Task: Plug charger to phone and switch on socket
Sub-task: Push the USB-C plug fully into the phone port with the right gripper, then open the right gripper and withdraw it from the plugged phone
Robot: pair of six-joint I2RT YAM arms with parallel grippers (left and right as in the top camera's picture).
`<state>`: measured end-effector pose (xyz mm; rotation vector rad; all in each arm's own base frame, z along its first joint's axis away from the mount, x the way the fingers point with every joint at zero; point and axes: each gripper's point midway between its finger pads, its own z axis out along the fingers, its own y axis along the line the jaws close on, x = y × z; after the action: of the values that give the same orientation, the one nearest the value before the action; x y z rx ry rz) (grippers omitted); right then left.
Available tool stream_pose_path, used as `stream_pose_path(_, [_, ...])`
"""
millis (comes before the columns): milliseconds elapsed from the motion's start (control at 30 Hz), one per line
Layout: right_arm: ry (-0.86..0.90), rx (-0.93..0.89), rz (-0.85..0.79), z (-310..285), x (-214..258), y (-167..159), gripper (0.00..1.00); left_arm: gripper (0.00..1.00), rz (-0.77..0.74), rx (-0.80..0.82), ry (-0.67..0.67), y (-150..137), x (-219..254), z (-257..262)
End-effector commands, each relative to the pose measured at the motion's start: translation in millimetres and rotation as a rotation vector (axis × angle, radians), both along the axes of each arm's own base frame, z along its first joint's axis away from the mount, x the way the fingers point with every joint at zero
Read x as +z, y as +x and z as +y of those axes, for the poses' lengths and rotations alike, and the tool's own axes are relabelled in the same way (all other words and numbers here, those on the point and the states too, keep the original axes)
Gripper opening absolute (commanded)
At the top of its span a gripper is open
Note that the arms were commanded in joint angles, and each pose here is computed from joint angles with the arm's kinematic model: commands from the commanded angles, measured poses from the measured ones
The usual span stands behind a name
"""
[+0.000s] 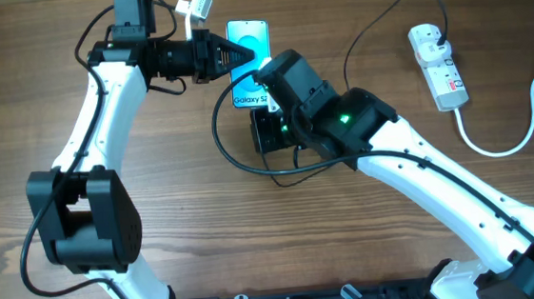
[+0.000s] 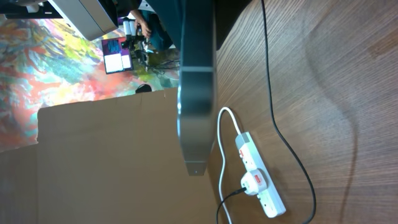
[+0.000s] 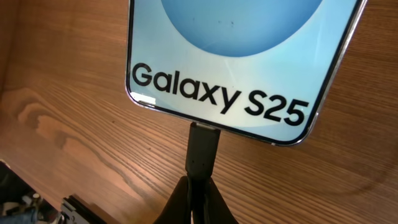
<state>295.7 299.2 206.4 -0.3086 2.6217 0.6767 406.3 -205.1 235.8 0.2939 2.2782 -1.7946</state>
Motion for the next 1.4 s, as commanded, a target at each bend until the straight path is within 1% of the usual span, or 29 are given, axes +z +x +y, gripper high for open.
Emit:
stream_pose_path(0, [0.032, -0.081, -0.156, -9.9, 38.7, 37.0, 0.05, 0.04, -0.017, -0.051, -0.051, -15.5, 19.7, -6.3])
stream_pose_path(100, [0.039, -0.086, -0.171, -10.0, 41.3, 40.7, 0.06, 0.04, 0.003, -0.050, -0.050, -17.4, 18.5, -6.1])
stream_pose_path(367, [0.049, -0.094, -0.196, -8.7, 45.8, 45.4, 0.06, 0.04, -0.007, -0.055, -0.048, -18.6, 17.8, -5.9])
stream_pose_path(400, [0.049, -0.094, -0.196, -8.7, 45.8, 45.4, 0.08, 0.04, -0.008, -0.055, -0.048, -18.5, 17.8, -5.9])
stream_pose_path(433, [0.050, -0.094, -0.198, -8.5, 46.1, 45.7, 0.12, 0.04, -0.008, -0.055, -0.048, -18.5, 17.8, -5.9])
stream_pose_path(567, [0.056, -0.095, -0.200, -8.0, 47.4, 46.0, 0.14, 0.04, -0.008, -0.054, -0.047, -18.4, 17.8, -5.9])
stream_pose_path(633, [0.069, -0.080, -0.187, -6.5, 49.2, 41.2, 0.19, 0.04, -0.009, -0.051, -0.044, -17.7, 17.1, -5.4])
stream_pose_path(700, [0.095, -0.058, -0.178, -4.6, 55.4, 34.6, 0.22, 0.04, -0.011, -0.040, -0.026, -15.8, 14.2, -4.8])
stream_pose_path(733, [0.103, -0.055, -0.179, -5.7, 59.5, 31.4, 0.25, 0.04, -0.011, -0.038, -0.021, -15.4, 13.4, -4.6])
stream_pose_path(767, [0.116, -0.067, -0.179, -10.6, 68.3, 25.8, 0.32, 0.04, -0.012, -0.033, -0.014, -14.6, 12.2, -4.3])
stream_pose_path(833, [0.123, -0.102, -0.209, -28.5, 88.7, 16.6, 0.54, 0.04, -0.017, -0.023, 0.005, -12.7, 9.1, -3.6])
stream_pose_path(867, [0.118, -0.118, -0.217, -36.3, 93.1, 15.2, 0.60, 0.04, -0.018, -0.023, 0.005, -12.7, 9.1, -3.6])
stream_pose_path(900, [0.105, -0.165, -0.217, -52.7, 97.7, 13.6, 0.66, 0.04, -0.034, -0.032, 0.001, -13.8, 9.7, -4.0])
stream_pose_path(933, [0.075, -0.231, -0.213, -77.9, 99.9, 13.5, 0.71, 0.04, -0.079, -0.076, -0.036, -21.8, 14.8, -6.7])
stream_pose_path(967, [0.040, -0.285, -0.199, -101.5, 98.3, 13.4, 0.75, 0.04, -0.173, -0.158, -0.133, -39.3, 28.2, -11.0])
stream_pose_path(1000, [0.020, -0.320, -0.186, -116.4, 96.1, 14.2, 0.77, 0.04, -0.211, -0.183, -0.171, -46.6, 32.8, -12.2])
stream_pose_path(1067, [-0.026, -0.398, -0.143, -148.1, 87.2, 17.3, 0.85, 0.04, -0.242, -0.203, -0.196, -54.4, 35.1, -13.9])
stream_pose_path(1133, [-0.114, -0.444, -0.097, -185.5, 71.2, 20.6, 0.86, 0.04, -0.241, -0.220, -0.219, -59.2, 38.4, -18.3])
stream_pose_path(1200, [-0.153, -0.491, -0.048, -207.3, 59.5, 21.9, 0.87, 0.04, -0.293, -0.241, -0.242, -62.4, 41.7, -22.2])
stream_pose_path(1367, [-0.208, -0.480, 0.013, -213.7, 37.9, 28.5, 0.87, 0.04, -0.353, -0.246, -0.241, -59.3, 42.3, -22.4])
